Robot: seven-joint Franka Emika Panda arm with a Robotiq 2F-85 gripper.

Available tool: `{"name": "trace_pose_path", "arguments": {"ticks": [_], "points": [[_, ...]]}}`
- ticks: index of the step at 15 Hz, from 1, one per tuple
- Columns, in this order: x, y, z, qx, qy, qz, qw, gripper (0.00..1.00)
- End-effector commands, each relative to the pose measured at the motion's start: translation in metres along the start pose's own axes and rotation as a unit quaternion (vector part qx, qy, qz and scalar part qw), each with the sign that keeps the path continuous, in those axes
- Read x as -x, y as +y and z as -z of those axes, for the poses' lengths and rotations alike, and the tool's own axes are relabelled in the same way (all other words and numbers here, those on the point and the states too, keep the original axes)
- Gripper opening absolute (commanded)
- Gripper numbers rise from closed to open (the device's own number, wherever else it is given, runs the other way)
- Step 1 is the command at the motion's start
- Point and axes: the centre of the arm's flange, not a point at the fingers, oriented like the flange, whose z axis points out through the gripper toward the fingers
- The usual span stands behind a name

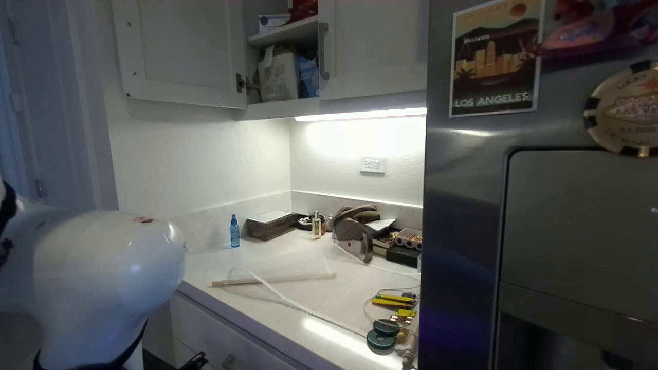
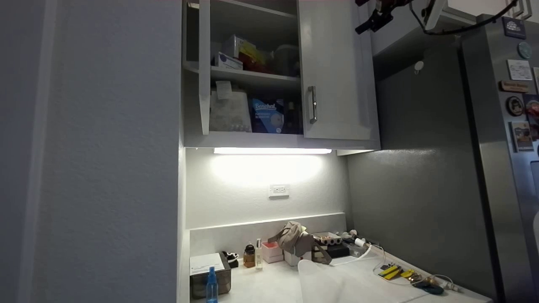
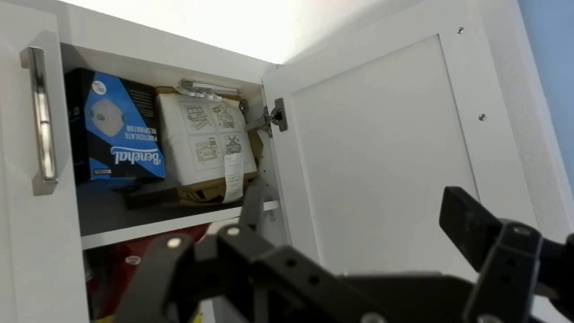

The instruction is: Open the left and right cabinet doors, then close the right and left cabinet doors

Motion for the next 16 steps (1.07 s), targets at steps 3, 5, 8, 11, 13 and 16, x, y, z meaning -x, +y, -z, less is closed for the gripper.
{"name": "trace_pose_path", "arguments": {"ticks": [3, 5, 8, 11, 13, 16], "points": [[0.075, 0.044, -0.118, -0.072, -0.004, 0.074, 0.9947, 1.0], [0.098, 0.052, -0.169, -0.09, -0.01, 0.1, 0.9909, 1.0], [0.123, 0.052, -0.24, -0.119, 0.005, 0.139, 0.9831, 1.0], [0.126, 0.038, -0.274, -0.141, 0.024, 0.175, 0.9741, 1.0], [0.12, 0.026, -0.282, -0.15, 0.036, 0.195, 0.9687, 1.0], [0.108, 0.007, -0.275, -0.162, 0.047, 0.213, 0.9623, 1.0]]}}
